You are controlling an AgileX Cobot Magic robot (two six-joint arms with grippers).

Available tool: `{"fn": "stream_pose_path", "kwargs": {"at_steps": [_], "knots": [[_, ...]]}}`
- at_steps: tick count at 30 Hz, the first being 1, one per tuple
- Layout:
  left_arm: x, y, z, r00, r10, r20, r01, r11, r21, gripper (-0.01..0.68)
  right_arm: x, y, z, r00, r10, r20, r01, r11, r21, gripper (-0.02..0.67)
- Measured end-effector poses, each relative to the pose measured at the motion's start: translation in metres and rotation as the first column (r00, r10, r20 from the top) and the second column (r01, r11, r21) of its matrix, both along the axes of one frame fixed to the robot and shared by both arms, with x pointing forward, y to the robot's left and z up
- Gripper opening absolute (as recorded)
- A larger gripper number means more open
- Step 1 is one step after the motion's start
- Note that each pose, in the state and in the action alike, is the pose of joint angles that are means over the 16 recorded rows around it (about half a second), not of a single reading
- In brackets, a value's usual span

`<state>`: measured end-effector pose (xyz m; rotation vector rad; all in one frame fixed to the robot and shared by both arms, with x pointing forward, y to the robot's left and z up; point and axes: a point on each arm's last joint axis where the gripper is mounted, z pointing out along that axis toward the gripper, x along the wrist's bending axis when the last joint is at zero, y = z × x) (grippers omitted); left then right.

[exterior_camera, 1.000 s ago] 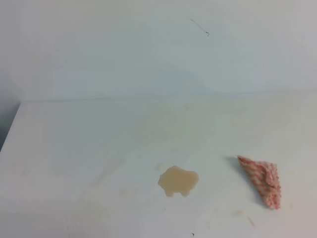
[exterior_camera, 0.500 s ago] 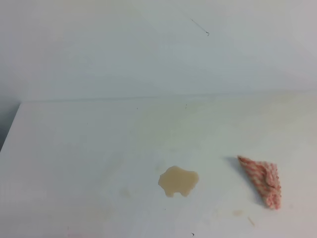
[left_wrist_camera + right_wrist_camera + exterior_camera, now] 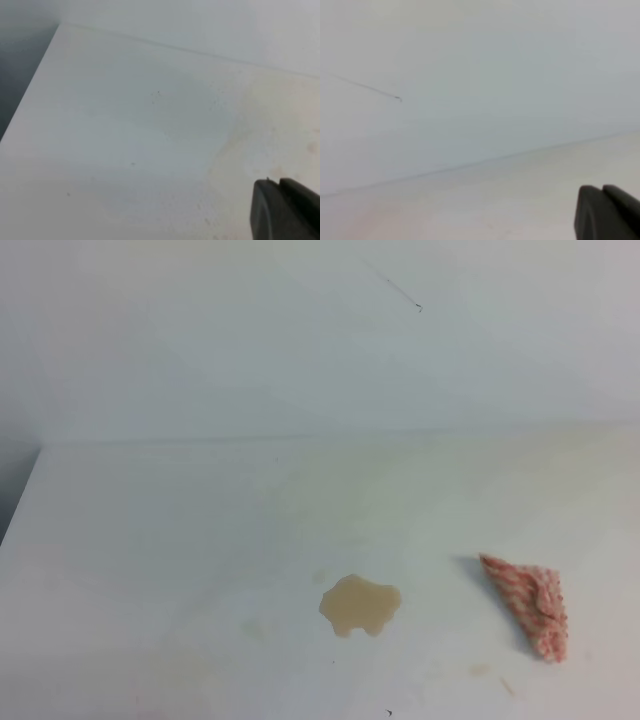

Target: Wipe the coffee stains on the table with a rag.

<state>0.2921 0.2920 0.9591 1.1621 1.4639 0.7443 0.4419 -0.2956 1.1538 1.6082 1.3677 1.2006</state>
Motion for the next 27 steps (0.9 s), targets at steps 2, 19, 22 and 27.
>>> {"fn": "stream_pose_path", "kwargs": {"at_steps": [2,19,22,27], "knots": [[0.0,0.0,0.0,1.0,0.0,0.0,0.0,1.0,0.0,-0.001,0.004,0.001,-0.004,1.0,0.011,-0.023,-0.011,1.0,-0.011,-0.004],[0.0,0.0,0.0,1.0,0.0,0.0,0.0,1.0,0.0,-0.001,0.06,0.026,-0.055,0.824,0.248,-0.51,-0.349,0.93,-0.111,0.047],[0.0,0.0,0.0,1.0,0.0,0.0,0.0,1.0,0.0,-0.001,0.071,0.039,-0.063,0.768,0.29,-0.57,-0.408,0.909,-0.087,0.101],[0.0,0.0,0.0,1.0,0.0,0.0,0.0,1.0,0.0,-0.001,0.088,0.063,-0.078,0.686,0.342,-0.642,-0.483,0.874,-0.049,0.211]]}}
